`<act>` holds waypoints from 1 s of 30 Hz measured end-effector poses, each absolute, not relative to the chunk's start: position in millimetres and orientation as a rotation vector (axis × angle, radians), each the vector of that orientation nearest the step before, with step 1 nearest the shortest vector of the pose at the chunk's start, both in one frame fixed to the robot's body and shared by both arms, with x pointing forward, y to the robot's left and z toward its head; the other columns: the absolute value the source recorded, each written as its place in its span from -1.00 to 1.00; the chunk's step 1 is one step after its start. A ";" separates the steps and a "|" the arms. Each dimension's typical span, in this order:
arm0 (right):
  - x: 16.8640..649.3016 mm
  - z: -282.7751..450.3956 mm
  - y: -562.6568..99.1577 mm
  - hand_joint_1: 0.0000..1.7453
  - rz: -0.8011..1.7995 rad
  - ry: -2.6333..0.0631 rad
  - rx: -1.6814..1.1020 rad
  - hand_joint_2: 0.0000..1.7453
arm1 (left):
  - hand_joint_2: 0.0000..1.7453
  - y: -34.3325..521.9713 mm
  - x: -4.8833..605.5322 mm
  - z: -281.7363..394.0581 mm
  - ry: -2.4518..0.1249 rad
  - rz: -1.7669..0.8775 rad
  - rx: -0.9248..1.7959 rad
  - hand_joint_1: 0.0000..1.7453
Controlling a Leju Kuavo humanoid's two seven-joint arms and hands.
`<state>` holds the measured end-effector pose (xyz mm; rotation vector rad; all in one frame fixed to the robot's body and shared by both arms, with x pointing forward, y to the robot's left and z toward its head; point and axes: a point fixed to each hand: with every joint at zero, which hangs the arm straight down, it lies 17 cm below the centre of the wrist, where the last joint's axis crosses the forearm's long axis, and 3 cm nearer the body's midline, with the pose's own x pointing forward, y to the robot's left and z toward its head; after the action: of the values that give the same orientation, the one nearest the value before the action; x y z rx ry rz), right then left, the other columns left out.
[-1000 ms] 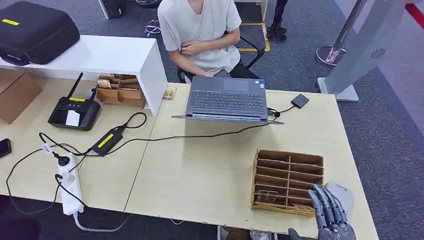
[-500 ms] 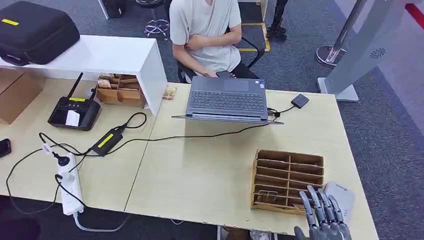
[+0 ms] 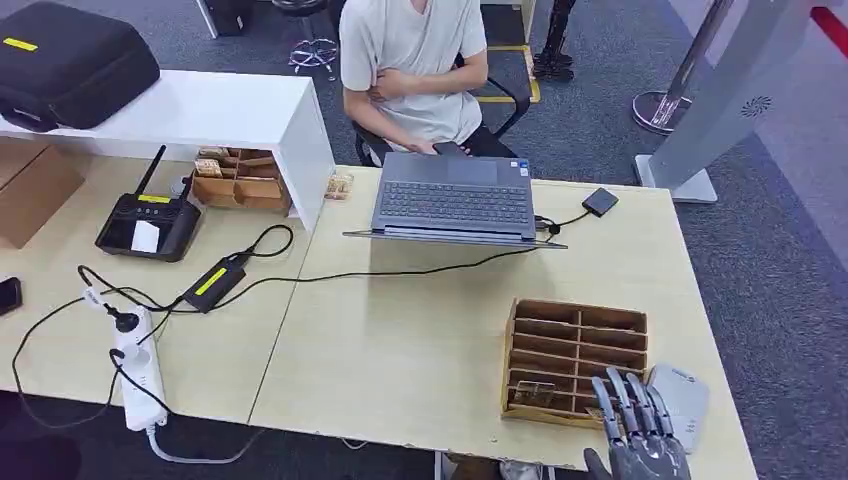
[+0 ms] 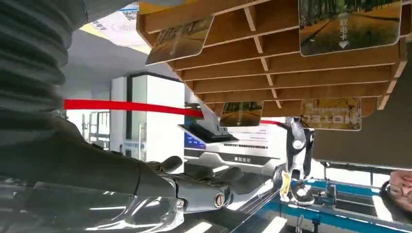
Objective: Pass the card to the sensor for recognition and then transmit it.
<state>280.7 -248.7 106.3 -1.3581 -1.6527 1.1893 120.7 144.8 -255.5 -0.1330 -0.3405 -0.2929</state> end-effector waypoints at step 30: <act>287.6 74.6 -267.6 -1.00 1.228 -1.562 -1.345 1.00 | 1.00 144.8 120.5 -255.8 -0.330 -0.310 -0.130 -1.00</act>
<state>287.6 -267.6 74.6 -1.3450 -1.5625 1.2284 120.5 144.8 -255.8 -0.1299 -0.3300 -0.3101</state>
